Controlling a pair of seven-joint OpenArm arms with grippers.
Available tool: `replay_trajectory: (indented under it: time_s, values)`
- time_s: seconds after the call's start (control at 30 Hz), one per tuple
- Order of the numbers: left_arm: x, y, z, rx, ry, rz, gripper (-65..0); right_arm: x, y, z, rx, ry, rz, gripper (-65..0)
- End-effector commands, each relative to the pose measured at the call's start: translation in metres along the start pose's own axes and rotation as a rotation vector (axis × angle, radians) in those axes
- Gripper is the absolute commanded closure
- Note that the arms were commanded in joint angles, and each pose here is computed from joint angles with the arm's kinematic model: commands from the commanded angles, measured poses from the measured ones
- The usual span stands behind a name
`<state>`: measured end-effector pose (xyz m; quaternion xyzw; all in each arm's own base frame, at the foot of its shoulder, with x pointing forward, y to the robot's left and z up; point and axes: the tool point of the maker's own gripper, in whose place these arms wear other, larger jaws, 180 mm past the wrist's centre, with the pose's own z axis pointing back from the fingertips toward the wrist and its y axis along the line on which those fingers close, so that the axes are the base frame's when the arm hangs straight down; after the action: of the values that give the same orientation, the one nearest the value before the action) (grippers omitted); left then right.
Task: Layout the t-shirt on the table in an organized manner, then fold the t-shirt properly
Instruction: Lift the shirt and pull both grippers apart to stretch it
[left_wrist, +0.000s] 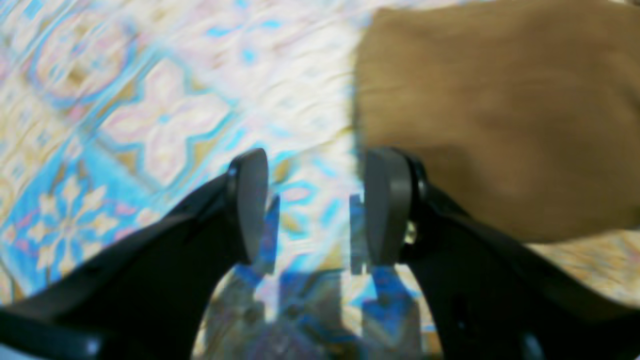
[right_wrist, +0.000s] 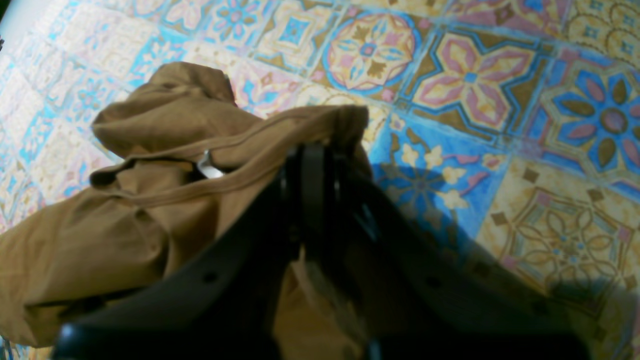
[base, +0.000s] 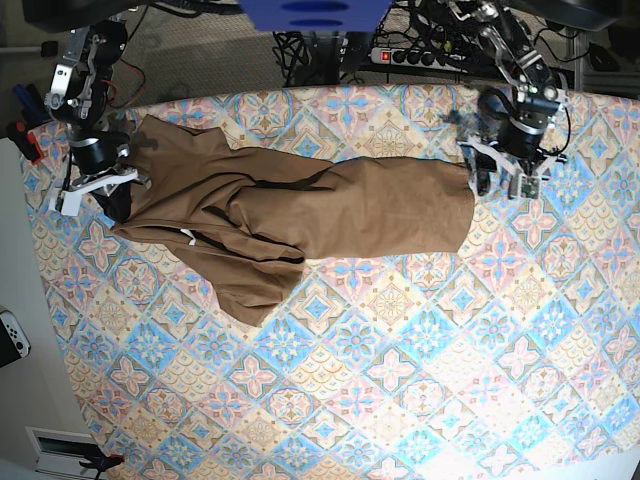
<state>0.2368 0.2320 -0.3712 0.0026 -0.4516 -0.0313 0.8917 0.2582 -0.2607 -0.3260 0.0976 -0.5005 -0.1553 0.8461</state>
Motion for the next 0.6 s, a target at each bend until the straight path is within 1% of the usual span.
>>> replay_trajectory:
  time_s: [0.0, 0.07, 0.17, 0.3, 0.4, 0.57]
  values:
    - [0.015, 0.004, -0.002, 0.000, -0.035, -0.009, -30.6, 0.014, 0.003, 0.002, 0.015, -0.046, 0.018, 0.0]
    - [0.010, 0.013, -0.004, 0.011, 0.006, -0.012, -30.6, 0.014, 0.003, 0.002, 0.015, -0.046, 0.018, 0.0]
    - [0.009, 0.014, -0.007, -0.006, 0.001, 0.008, -30.9, 0.014, 0.003, 0.002, 0.014, -0.045, 0.018, 0.0]
    - [0.007, -0.006, -0.017, -0.079, 0.017, -0.014, -30.6, 0.014, 0.003, 0.002, 0.014, -0.045, 0.018, 0.0]
    - [0.005, -0.017, -0.020, -0.109, 0.025, -0.024, -30.6, 0.014, 0.003, 0.002, 0.014, -0.045, 0.018, 0.0]
    - [-0.010, -0.035, -0.029, -0.170, 0.067, -0.011, -30.6, 0.014, 0.003, 0.002, 0.015, -0.044, 0.018, 0.0]
